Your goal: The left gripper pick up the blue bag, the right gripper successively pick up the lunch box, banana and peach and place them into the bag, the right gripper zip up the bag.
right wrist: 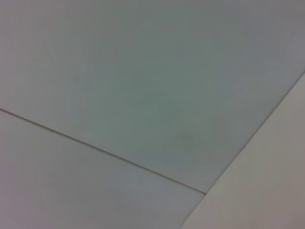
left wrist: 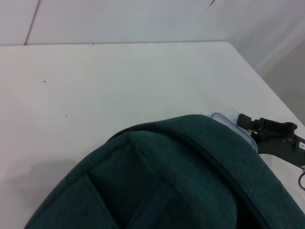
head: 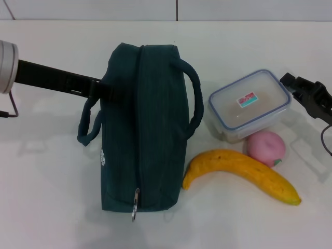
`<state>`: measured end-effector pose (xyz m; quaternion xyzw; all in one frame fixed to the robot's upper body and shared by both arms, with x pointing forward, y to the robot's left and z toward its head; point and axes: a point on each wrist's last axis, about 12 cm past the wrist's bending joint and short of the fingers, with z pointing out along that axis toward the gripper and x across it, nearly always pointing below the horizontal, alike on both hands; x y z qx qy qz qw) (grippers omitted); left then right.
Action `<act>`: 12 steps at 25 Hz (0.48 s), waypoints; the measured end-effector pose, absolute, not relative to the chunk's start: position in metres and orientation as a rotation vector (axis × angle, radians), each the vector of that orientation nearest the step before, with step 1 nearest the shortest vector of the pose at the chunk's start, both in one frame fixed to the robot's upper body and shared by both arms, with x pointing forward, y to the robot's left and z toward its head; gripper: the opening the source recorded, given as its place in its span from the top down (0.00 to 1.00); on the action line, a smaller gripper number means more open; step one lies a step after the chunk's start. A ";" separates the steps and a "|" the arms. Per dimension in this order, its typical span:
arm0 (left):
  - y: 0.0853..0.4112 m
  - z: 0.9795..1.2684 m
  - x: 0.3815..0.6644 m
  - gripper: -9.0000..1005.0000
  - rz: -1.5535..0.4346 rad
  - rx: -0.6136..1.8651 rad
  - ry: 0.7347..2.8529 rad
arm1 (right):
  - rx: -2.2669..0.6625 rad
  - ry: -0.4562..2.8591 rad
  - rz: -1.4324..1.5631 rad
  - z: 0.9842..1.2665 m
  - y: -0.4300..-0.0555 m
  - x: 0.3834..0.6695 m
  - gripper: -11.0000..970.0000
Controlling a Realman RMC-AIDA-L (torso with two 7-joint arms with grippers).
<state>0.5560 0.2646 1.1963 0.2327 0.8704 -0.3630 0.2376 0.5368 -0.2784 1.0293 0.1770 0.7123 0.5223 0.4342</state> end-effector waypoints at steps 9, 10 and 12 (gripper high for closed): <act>0.263 1.198 0.555 0.94 -1.028 0.636 2.359 | 0.623 1.777 1.429 1.026 -0.274 0.534 0.89; 0.263 1.198 0.555 0.94 -1.035 0.636 2.352 | 0.662 1.774 1.456 1.025 -0.273 0.534 0.89; 0.262 1.199 0.554 0.94 -1.047 0.635 2.342 | 0.732 1.767 1.503 1.025 -0.273 0.533 0.89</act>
